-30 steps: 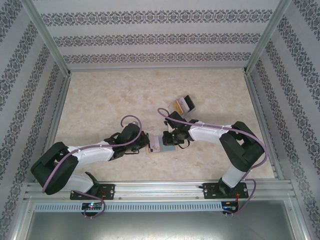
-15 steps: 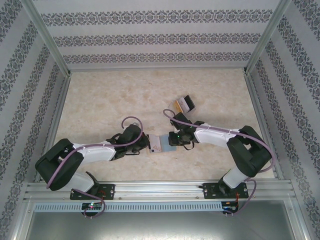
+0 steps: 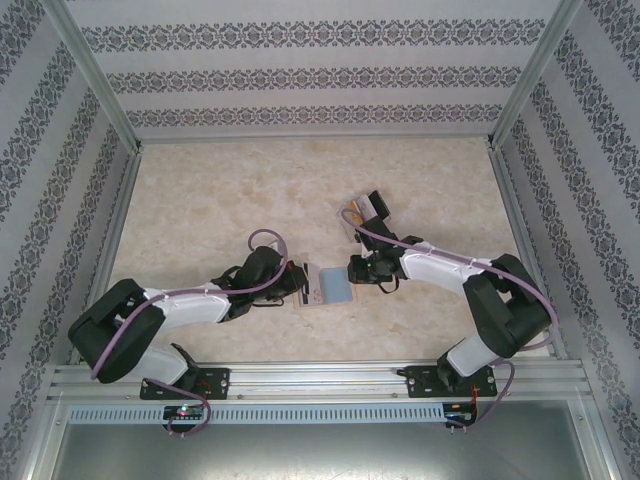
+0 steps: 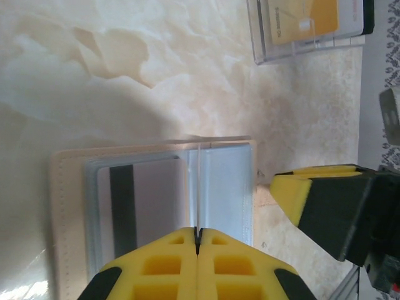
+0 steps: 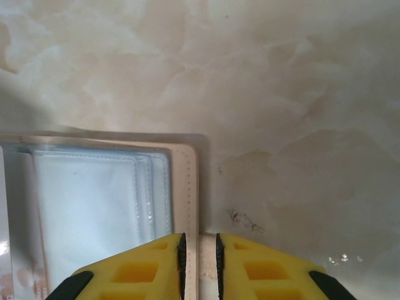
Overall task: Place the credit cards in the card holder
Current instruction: Insert the credit card into the card slot.
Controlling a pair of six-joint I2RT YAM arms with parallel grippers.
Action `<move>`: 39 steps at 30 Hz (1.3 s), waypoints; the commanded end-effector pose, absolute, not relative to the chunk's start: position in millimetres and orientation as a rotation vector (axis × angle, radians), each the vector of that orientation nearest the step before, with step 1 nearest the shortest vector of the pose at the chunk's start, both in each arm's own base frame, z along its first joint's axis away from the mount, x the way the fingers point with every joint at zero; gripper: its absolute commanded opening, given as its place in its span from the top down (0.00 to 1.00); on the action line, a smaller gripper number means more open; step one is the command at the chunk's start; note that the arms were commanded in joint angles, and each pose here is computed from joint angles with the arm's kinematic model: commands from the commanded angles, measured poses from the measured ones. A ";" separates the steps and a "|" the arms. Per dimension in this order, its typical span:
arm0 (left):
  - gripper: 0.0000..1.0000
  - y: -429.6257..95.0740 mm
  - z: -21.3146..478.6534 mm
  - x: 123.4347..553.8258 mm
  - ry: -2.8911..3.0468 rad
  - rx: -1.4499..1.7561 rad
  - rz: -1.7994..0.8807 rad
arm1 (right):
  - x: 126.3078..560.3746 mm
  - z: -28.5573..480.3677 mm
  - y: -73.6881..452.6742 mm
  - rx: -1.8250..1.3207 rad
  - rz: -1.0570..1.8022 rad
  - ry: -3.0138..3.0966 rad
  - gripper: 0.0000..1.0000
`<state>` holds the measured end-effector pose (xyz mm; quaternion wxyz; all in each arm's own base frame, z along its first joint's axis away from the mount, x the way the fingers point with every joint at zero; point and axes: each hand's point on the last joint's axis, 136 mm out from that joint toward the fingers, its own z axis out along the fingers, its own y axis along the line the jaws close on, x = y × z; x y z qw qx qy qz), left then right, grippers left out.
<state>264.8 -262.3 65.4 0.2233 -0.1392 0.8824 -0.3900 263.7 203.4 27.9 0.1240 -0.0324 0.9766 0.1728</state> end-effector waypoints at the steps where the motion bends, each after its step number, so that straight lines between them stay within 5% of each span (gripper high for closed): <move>1: 1.00 -277.2 66.2 261.2 2.414 -0.322 -1.160 | 258.8 15.9 201.3 -0.119 0.501 2.881 0.78; 39: 1.00 -279.8 24.5 251.2 2.549 -0.385 -1.028 | 249.1 -11.1 193.6 -0.079 0.444 2.961 0.77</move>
